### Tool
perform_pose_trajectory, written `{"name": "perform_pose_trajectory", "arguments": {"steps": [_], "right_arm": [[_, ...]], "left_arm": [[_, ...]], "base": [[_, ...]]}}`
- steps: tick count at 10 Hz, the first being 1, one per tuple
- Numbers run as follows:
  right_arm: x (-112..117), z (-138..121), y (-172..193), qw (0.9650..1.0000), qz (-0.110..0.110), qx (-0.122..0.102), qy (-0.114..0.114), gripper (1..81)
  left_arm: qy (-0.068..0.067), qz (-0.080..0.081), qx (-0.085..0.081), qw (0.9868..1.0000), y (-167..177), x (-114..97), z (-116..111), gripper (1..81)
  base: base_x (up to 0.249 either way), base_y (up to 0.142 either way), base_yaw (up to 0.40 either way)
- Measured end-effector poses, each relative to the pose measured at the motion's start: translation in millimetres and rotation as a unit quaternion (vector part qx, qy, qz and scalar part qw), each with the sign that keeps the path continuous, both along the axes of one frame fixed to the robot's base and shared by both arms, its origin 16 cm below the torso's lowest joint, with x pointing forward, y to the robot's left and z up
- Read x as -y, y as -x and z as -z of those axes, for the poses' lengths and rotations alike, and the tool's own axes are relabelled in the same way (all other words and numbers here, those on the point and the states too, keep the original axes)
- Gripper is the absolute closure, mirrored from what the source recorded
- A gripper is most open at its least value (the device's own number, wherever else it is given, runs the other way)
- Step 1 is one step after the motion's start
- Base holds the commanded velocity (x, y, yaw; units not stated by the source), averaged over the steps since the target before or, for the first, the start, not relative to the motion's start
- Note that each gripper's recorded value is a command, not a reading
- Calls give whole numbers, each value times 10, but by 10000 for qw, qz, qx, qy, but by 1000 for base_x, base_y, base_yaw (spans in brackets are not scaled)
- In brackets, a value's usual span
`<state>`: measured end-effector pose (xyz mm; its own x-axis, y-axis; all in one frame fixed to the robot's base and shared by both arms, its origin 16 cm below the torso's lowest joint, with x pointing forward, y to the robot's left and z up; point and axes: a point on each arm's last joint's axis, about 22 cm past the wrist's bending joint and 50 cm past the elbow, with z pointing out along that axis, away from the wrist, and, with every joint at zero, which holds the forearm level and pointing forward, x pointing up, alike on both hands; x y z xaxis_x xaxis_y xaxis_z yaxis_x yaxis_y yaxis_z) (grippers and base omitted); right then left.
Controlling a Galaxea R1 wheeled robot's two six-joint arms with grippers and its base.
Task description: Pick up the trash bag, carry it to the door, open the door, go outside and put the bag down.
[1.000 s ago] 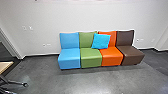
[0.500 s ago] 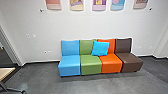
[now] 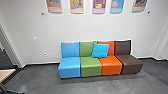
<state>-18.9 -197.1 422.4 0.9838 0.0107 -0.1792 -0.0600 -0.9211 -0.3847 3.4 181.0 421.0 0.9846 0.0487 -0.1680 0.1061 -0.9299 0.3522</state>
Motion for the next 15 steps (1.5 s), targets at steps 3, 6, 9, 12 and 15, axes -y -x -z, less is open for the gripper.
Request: {"name": "perform_pose_trajectory", "arguments": {"steps": [3,6,9,12,15], "right_arm": [[-43,13,139,10000,-2,-40,67,10],[-82,-34,450,9994,-11,-353,43,10],[-68,-25,311,9995,-8,-307,70,10],[-44,-36,150,10000,-7,-10,92,10],[-44,-39,137,10000,-9,40,91,10]], "left_arm": [[1,16,-44,10000,100,16,-11,811],[0,44,-325,9995,383,13,-36,811],[5,124,-271,9996,238,22,-34,811],[-53,131,21,9999,66,-20,-54,811],[-73,132,80,9999,29,-36,-57,811]], "base": [[0,0,0],[0,0,0],[0,0,0],[0,0,0],[0,0,0]]}}
